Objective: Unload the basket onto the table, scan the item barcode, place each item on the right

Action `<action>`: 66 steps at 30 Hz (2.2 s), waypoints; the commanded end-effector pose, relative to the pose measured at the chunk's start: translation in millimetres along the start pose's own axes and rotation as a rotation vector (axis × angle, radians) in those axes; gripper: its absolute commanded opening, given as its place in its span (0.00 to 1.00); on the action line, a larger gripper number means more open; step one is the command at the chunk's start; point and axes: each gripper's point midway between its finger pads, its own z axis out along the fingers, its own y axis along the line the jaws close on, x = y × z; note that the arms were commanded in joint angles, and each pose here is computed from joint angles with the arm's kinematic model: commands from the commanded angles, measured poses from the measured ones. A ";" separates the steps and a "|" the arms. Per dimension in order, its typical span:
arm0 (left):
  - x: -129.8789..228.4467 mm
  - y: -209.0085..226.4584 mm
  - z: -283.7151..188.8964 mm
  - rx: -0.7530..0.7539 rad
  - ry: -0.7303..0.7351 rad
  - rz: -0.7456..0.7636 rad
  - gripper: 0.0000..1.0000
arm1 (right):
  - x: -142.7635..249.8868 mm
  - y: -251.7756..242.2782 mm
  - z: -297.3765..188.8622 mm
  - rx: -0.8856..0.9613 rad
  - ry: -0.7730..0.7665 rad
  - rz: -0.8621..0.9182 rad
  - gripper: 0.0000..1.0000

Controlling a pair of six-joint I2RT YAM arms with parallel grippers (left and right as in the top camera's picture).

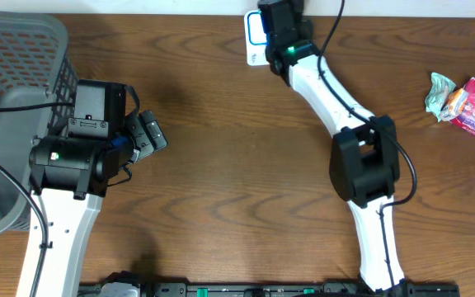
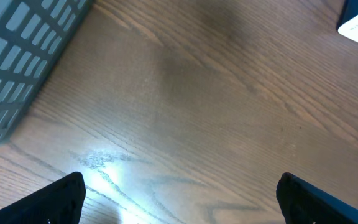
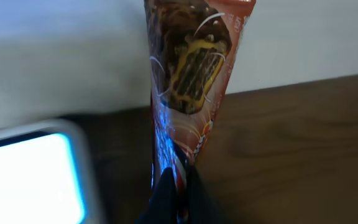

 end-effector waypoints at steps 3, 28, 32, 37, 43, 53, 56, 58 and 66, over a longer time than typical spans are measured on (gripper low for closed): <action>-4.6 1.7 -4.4 -0.004 -0.022 -0.010 0.98 | -53.7 -122.9 -8.8 0.326 -0.042 -0.032 0.01; -4.6 1.7 -4.4 -0.004 -0.022 -0.010 0.98 | 71.9 -355.4 66.2 0.288 0.508 0.107 0.08; -4.5 1.6 -4.4 -0.004 -0.022 -0.010 0.98 | 78.0 -356.4 62.1 0.289 0.539 0.098 0.18; -4.6 1.7 -4.4 -0.004 -0.022 -0.010 0.98 | 62.3 -356.2 45.6 0.293 0.517 0.134 0.37; -4.6 1.7 -4.4 -0.004 -0.022 -0.010 0.98 | -2.0 -356.3 -2.6 0.254 0.372 0.228 0.40; -4.5 1.8 -4.4 -0.004 -0.022 -0.010 0.98 | -99.1 -335.2 -152.6 -0.085 0.150 0.343 0.86; -4.6 1.7 -4.4 -0.004 -0.022 -0.010 0.98 | -90.1 -330.8 -193.5 -0.124 0.194 0.390 0.97; -4.5 1.8 -4.4 -0.004 -0.022 -0.010 0.98 | -80.1 -328.9 -217.7 -0.126 0.230 0.392 0.99; -4.5 1.6 -4.2 -0.004 -0.022 -0.010 0.98 | -53.6 -318.3 -281.4 -0.154 0.224 0.343 0.99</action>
